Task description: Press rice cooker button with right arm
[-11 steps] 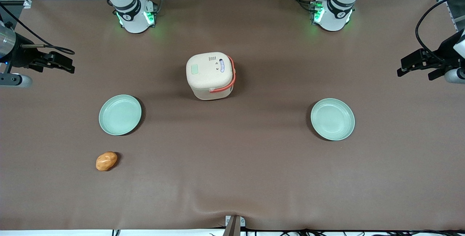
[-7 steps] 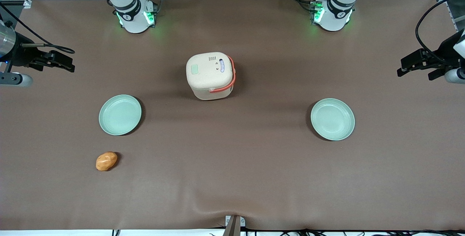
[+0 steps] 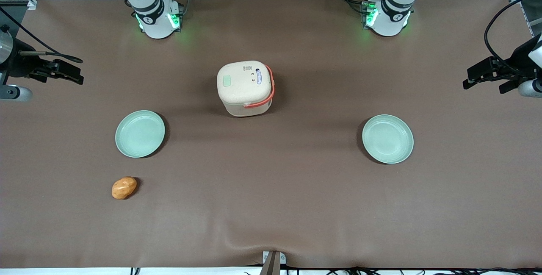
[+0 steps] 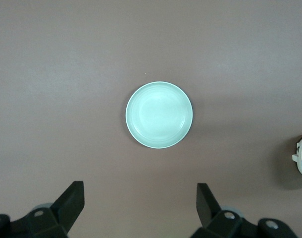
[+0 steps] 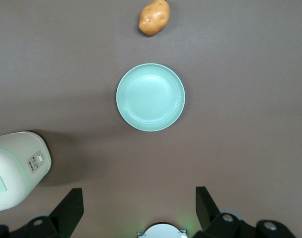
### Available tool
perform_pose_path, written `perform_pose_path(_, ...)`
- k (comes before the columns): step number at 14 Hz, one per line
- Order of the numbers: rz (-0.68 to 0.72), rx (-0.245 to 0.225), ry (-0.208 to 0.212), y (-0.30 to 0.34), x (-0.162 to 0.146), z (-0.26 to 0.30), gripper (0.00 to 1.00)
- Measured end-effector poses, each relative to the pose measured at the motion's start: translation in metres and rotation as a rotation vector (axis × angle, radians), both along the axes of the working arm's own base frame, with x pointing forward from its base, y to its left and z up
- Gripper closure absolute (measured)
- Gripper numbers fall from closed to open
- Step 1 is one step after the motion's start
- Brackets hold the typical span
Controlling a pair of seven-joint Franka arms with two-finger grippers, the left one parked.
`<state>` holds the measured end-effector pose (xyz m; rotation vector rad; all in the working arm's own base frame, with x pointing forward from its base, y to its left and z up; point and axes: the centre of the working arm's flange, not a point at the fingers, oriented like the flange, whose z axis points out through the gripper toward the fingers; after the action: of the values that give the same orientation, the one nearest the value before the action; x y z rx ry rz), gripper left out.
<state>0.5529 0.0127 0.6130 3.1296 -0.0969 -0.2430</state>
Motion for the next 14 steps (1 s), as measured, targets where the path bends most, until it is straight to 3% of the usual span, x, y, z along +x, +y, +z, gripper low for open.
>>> perform_pose_path(6,0.202,0.024,0.001,0.121,-0.015,-0.002,0.00)
perform_pose_path(10,0.246,0.016,-0.010,0.202,-0.032,-0.027,0.04)
perform_pose_path(11,0.251,0.010,0.000,0.220,-0.038,-0.036,0.13)
perform_pose_path(14,0.286,-0.002,0.021,0.265,-0.051,-0.061,0.52)
